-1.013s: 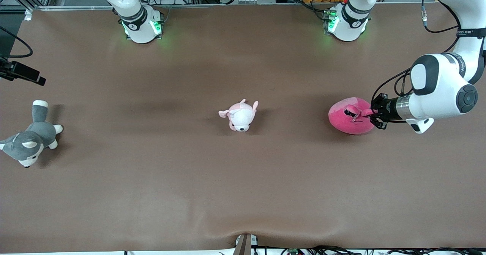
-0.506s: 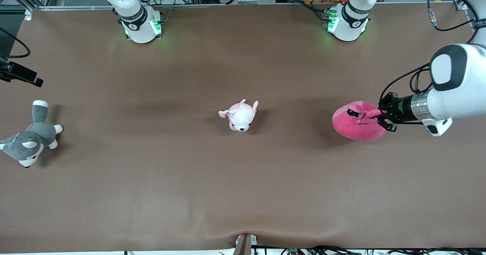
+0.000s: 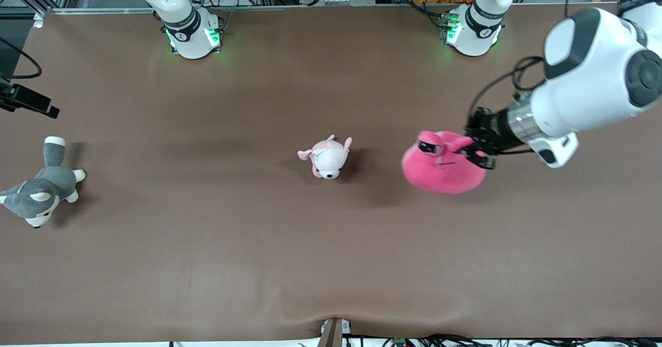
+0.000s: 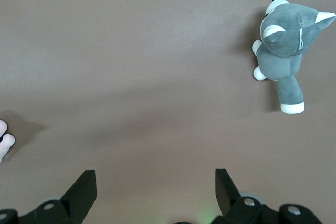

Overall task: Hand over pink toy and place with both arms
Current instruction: 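Lift the pink toy with the left gripper and carry it toward the middle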

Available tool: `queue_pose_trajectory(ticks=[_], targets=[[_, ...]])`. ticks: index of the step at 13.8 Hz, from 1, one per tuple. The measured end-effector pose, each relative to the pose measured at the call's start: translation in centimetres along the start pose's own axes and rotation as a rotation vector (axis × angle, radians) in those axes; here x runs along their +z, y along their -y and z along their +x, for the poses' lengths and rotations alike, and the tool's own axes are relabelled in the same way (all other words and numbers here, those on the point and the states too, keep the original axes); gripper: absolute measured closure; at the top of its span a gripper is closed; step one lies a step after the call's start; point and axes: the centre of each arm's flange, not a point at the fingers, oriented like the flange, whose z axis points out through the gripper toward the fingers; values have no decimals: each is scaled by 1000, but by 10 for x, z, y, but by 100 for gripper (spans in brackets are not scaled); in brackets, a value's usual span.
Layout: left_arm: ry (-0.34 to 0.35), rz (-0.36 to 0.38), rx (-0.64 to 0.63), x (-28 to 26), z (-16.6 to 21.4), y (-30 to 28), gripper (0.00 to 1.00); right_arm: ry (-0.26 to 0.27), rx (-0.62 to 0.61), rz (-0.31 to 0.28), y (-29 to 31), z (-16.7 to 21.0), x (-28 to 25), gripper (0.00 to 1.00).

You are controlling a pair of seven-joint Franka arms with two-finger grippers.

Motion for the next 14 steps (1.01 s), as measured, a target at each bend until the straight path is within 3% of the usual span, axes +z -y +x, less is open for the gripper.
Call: queue_pose_trajectory(ticks=[4,9,14], targets=[[62,-26,-19,-4,-85,22,89,5,-62,-5,34,-2,3,0],[208,-145,-205,24,-208,44,89,18,-81,1,46,-2,7,0],[343,-195,-296,59,-280,70,89,129,-141,35,70,-1,36,0]])
